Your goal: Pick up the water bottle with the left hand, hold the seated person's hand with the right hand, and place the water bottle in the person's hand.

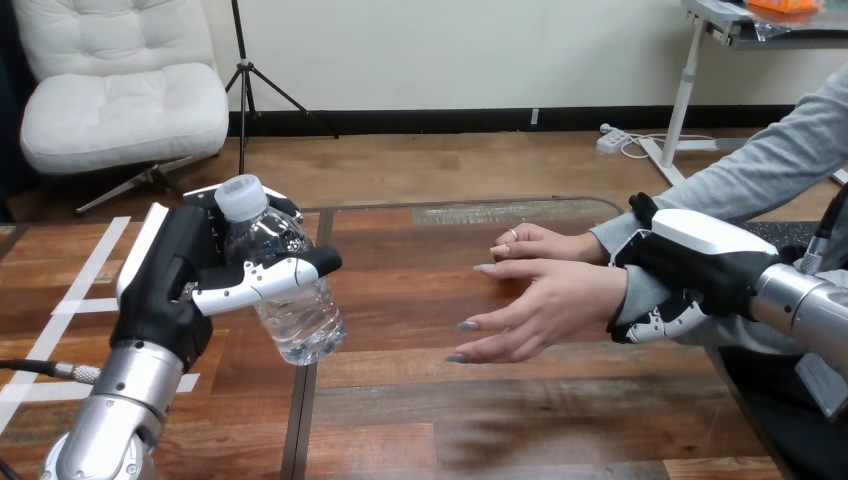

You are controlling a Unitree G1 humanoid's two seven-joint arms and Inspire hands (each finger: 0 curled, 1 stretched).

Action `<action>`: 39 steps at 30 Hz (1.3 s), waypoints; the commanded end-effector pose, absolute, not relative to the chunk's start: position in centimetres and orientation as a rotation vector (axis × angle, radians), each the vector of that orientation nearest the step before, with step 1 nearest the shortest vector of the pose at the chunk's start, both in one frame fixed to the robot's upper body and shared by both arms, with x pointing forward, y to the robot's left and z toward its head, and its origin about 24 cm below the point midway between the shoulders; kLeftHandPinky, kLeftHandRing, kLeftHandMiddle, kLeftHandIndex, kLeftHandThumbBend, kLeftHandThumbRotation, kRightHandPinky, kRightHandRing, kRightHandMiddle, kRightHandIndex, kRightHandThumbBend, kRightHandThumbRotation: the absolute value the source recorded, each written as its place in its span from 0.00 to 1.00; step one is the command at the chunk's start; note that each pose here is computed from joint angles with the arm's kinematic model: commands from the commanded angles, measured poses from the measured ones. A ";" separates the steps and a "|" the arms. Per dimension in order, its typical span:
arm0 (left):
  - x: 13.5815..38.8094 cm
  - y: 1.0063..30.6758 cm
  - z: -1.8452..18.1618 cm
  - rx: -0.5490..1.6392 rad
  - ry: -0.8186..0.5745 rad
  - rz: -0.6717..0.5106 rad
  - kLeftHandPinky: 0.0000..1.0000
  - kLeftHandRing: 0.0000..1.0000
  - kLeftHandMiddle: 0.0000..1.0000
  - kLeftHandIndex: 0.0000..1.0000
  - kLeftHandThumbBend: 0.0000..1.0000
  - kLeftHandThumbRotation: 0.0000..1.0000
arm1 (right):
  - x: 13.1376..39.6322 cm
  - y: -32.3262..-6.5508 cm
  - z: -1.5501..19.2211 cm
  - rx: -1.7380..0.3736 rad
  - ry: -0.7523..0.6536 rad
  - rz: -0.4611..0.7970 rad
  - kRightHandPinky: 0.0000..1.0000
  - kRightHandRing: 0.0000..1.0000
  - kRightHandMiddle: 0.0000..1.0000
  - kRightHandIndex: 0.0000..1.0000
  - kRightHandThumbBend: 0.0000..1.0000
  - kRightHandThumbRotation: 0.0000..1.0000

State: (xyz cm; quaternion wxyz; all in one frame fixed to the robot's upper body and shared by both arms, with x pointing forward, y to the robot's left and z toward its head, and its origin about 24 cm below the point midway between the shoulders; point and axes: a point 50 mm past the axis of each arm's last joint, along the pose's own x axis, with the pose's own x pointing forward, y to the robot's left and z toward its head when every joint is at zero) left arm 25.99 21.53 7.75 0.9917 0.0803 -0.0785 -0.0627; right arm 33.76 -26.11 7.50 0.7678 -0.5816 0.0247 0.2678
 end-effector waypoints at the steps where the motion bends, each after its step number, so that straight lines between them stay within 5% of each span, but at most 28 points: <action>1: 27.1 20.8 10.9 0.166 -0.302 -0.145 0.26 0.31 0.37 0.38 0.75 0.00 | 35.4 -24.0 11.2 -1.213 -0.151 0.532 0.23 0.27 0.34 0.38 0.49 0.00; 39: 28.8 18.0 11.3 0.136 -0.369 -0.250 0.30 0.33 0.37 0.38 0.81 0.00 | 36.0 -22.5 11.5 -1.198 -0.175 0.560 0.22 0.26 0.32 0.36 0.48 0.00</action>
